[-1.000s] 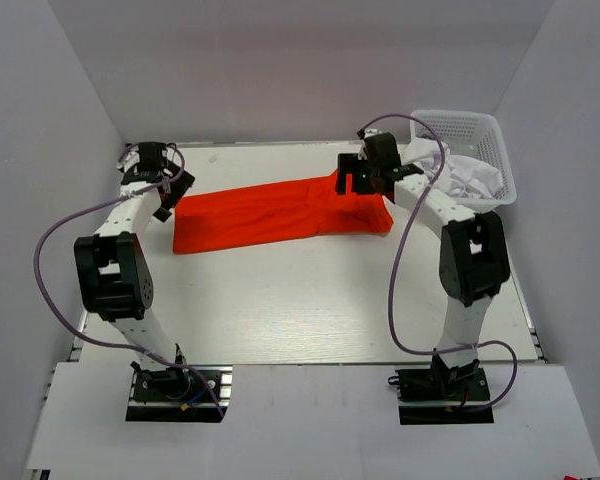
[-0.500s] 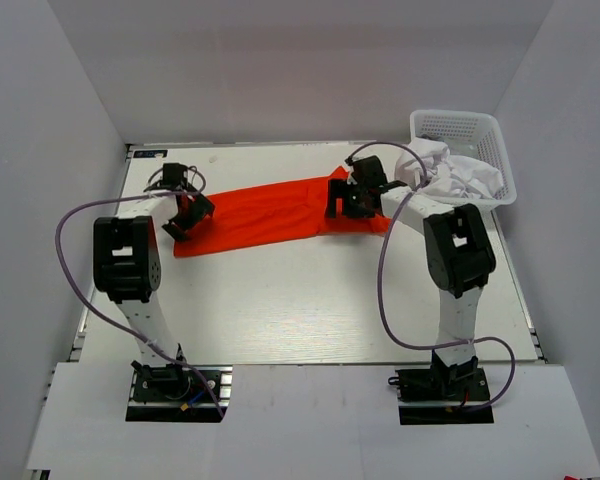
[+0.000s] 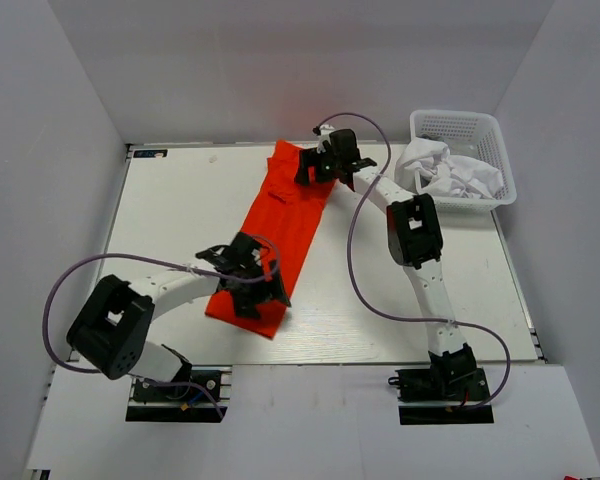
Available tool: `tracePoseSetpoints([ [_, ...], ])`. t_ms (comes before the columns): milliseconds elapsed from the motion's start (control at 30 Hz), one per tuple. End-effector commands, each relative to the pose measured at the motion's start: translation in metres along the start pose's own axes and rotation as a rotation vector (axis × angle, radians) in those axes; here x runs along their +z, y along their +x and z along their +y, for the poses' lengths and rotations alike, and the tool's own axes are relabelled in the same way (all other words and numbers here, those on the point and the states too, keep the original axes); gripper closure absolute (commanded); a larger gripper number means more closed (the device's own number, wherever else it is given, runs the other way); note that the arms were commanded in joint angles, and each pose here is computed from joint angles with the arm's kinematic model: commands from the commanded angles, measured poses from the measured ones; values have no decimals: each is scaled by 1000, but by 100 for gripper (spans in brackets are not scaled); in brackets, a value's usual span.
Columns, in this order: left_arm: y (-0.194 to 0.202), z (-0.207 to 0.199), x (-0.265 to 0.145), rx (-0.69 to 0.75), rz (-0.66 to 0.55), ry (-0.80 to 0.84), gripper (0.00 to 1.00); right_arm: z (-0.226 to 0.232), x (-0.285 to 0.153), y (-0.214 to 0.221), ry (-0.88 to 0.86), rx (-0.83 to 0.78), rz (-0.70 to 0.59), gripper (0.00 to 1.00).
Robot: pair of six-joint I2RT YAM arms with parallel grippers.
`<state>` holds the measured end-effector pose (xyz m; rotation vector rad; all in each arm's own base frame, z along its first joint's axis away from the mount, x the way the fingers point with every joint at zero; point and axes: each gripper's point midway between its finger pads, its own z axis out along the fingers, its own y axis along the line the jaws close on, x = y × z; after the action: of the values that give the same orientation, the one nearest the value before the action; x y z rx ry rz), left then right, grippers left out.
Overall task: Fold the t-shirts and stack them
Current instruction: Rotate the tshirt 90 degrees
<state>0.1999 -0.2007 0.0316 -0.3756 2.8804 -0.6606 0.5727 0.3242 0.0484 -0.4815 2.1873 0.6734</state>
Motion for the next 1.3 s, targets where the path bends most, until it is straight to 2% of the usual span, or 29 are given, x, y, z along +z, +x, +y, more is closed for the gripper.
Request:
tracePoseSetpoints([
  [0, 53, -24, -1, 63, 191, 42, 0, 19, 10, -25, -121, -102, -77, 10],
  [100, 71, -63, 6, 231, 249, 117, 0, 29, 2, -37, -170, -156, -119, 10],
  [167, 79, -68, 1, 337, 250, 76, 0, 24, -7, -40, -120, -231, -103, 10],
  [267, 65, -94, -12, 438, 136, 102, 0, 30, -29, -59, -84, -258, -112, 10],
  [333, 56, -120, -29, 501, 30, 203, 0, 38, -49, -73, -67, -249, -121, 10],
  [367, 58, -127, -35, 527, 14, 234, 0, 39, -53, -73, -63, -246, -114, 10],
  [433, 43, -134, -48, 546, -68, 225, 0, 51, -73, -86, -57, -227, -119, 10],
  [467, 40, -136, -60, 552, -107, 224, 0, 49, -74, -78, -37, -209, -94, 10],
  [500, 28, -124, -64, 540, -169, 155, 0, 55, -86, -81, -30, -124, -89, 10],
  [533, 21, -117, -69, 518, -220, 122, 0, 60, -97, -82, -34, -104, -82, 10],
  [567, 13, -98, -68, 435, -265, 61, 0, 66, -102, -59, -43, -72, -19, 10],
  [600, -12, -80, -81, 344, -398, -13, 0, 72, -105, -49, -52, -23, 7, 10],
  [633, -13, -56, -83, 294, -421, -93, 0, 87, -126, -60, -84, -27, -21, 10],
  [667, -19, -37, -83, 198, -467, -153, 0, 93, -119, -15, -105, -1, 74, 10],
  [700, -29, -25, -91, 154, -535, -211, 0, 97, -121, -8, -109, 3, 85, 10],
  [800, -24, 2, -91, 108, -547, -288, 0, 123, -127, 33, -130, 13, 149, 10],
  [933, -21, 4, -80, 96, -522, -244, 0, 145, -117, 75, -148, 28, 209, 10],
  [1100, -19, 11, -74, 70, -487, -246, 0, 140, -89, 102, -131, 30, 260, 10],
  [1267, -3, 5, -69, 152, -406, -155, 0, 114, -62, 117, -58, 48, 286, 10],
])
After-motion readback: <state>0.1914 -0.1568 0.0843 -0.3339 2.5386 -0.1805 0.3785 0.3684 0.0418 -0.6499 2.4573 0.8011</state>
